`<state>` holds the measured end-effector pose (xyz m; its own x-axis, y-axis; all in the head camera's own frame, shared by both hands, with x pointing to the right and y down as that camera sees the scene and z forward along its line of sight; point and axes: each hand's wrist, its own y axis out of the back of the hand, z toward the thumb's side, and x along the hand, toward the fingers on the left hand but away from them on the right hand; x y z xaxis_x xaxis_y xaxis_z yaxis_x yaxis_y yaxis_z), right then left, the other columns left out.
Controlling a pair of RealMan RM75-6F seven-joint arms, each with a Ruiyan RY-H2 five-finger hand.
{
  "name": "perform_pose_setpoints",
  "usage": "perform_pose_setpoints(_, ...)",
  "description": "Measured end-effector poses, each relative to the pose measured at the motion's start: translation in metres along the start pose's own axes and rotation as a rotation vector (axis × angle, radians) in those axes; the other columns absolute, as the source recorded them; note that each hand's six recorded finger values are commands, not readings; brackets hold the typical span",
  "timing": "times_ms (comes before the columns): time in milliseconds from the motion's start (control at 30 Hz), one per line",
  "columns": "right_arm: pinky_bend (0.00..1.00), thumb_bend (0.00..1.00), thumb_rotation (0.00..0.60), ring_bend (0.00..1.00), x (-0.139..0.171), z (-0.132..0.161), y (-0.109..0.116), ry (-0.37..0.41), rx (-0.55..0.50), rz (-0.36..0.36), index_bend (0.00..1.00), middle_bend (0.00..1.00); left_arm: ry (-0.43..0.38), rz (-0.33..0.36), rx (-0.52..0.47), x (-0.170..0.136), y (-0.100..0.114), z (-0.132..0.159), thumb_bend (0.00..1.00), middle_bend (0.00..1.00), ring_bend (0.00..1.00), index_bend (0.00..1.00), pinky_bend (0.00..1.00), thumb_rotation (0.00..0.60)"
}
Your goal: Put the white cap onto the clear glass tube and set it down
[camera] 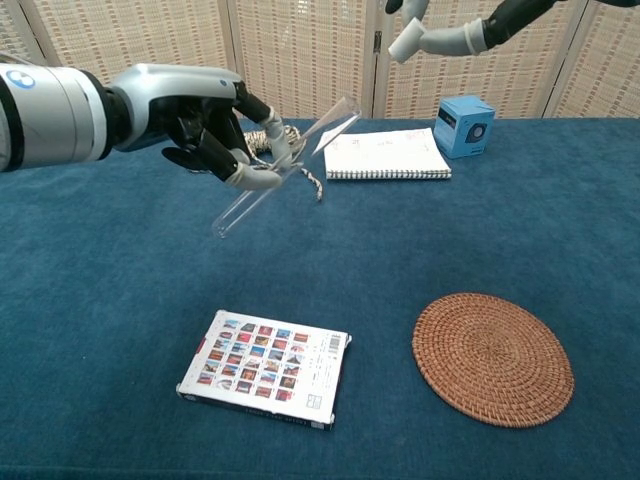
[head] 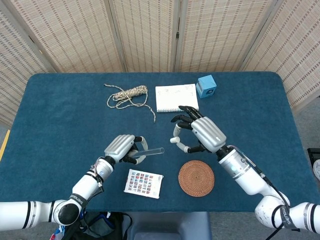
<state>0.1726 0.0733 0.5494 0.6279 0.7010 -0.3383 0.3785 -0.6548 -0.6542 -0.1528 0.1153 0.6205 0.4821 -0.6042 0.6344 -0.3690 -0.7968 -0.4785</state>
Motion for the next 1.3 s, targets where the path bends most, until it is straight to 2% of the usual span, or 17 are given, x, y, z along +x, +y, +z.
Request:
perform_pose_setpoints(467,0.0,0.48,0.6,0.0,0.002,0.012,-0.014,0.042,-0.008,0.043,0.63,0.27,-0.014,-0.025,-0.065,-0.001,-0.002,0.01,0.36,1.0,0.9,0.61,1.0,0.6)
perform_pose_setpoints(1300,0.0,0.48,0.6,0.0,0.003,0.014,-0.023,0.043,0.006,0.077,0.63,0.27,-0.009,-0.041,-0.068,-0.001,-0.004,0.01,0.36,1.0,0.9,0.61,1.0,0.6)
